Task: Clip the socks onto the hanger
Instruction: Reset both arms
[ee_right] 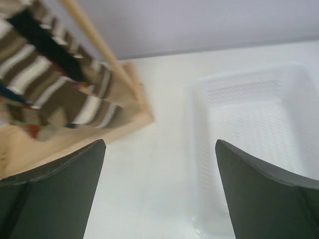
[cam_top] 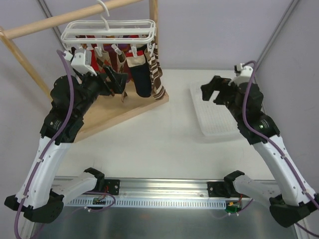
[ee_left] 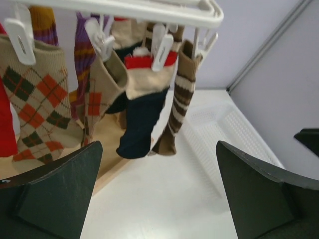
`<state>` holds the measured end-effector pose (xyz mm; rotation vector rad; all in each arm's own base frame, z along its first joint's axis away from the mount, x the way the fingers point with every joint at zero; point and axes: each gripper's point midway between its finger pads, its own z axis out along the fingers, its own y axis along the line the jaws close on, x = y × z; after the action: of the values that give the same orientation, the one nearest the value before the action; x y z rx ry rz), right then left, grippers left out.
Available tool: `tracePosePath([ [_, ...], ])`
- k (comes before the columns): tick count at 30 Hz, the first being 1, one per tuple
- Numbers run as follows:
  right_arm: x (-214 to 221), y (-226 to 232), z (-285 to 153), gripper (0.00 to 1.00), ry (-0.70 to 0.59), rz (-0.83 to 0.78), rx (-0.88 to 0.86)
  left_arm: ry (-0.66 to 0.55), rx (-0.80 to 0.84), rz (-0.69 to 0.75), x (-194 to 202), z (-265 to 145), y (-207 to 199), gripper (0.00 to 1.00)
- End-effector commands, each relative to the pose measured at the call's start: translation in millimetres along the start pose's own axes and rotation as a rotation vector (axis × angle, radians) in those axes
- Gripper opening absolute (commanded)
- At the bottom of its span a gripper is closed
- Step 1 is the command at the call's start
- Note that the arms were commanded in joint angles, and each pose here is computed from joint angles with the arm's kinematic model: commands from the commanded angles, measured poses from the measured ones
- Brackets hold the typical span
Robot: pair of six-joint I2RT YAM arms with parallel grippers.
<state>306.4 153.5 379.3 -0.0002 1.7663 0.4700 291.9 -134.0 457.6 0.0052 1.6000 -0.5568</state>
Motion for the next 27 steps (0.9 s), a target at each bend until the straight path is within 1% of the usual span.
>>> tracePosePath([
  [1,1.8,-62.9,-41.6,0.97,-0.058,-0.048,0.180,0.123,0.076,0.080,43.9,-37.6,2.6,0.99],
  [2,-3.1,-66.2,-50.2,0.97,-0.101,-0.042,0.184,0.129,0.066,0.085,52.4,-42.3,7.5,0.99],
  [3,6.8,-73.0,-53.3,0.97,-0.101,-0.041,0.201,0.167,0.036,0.084,74.3,-43.2,18.7,0.99],
  [4,0.1,-77.9,-67.4,0.97,-0.144,-0.061,0.216,0.140,0.023,0.078,73.2,-54.5,22.2,0.99],
  [5,3.5,-81.6,-70.9,0.97,-0.143,-0.069,0.227,0.138,-0.002,0.067,78.4,-58.1,28.4,0.99],
  [6,9.7,-87.8,-72.7,0.97,-0.133,-0.085,0.251,0.160,-0.033,0.059,94.8,-60.1,38.1,0.99],
  [7,9.6,-90.9,-78.8,0.97,-0.141,-0.083,0.263,0.140,-0.037,0.047,95.5,-68.4,40.0,0.99],
  [8,17.7,-94.8,-81.0,0.97,-0.113,-0.088,0.278,0.163,-0.065,0.027,112.3,-69.6,48.4,0.99],
  [10,30.6,-99.3,-84.3,0.97,-0.081,-0.078,0.291,0.136,-0.087,0.008,116.5,-80.3,54.9,0.99],
  [11,39.3,-102.2,-86.6,0.97,-0.061,-0.068,0.299,0.156,-0.114,-0.013,131.6,-81.4,62.7,0.99],
  [12,46.9,-104.3,-86.6,0.97,-0.055,-0.040,0.306,0.142,-0.148,-0.024,134.7,-84.4,70.0,0.99],
  [13,65.8,-110.5,-84.0,0.97,-0.025,-0.036,0.318,0.109,-0.155,-0.043,133.8,-92.9,72.5,0.99],
  [14,67.7,-111.8,-90.0,0.97,-0.057,-0.018,0.311,0.112,-0.198,-0.082,146.6,-94.2,82.2,0.99],
  [15,74.1,-114.7,-91.3,0.97,-0.065,-0.002,0.315,0.101,-0.212,-0.102,150.2,-97.1,85.7,0.99],
  [16,92.7,-119.7,-89.1,0.97,-0.049,0.012,0.318,0.069,-0.217,-0.128,149.5,-103.9,87.7,0.99],
  [17,90.4,-118.9,-95.1,0.97,-0.091,0.030,0.301,0.079,-0.242,-0.181,163.9,-103.6,93.4,0.99],
  [19,99.6,-121.9,-97.4,0.97,-0.100,0.061,0.303,0.049,-0.258,-0.232,169.3,-108.8,98.2,0.99],
  [20,109.5,-125.2,-96.2,0.97,-0.087,0.061,0.308,0.057,-0.275,-0.271,179.6,-107.9,101.9,0.99],
  [23,123.8,-130.0,-97.0,0.97,-0.077,0.079,0.315,0.045,-0.302,-0.308,188.9,-109.9,108.6,0.99],
  [27,127.0,-137.6,-98.0,0.97,-0.084,0.084,0.354,0.050,-0.319,-0.308,191.7,-108.9,111.8,0.99],
])
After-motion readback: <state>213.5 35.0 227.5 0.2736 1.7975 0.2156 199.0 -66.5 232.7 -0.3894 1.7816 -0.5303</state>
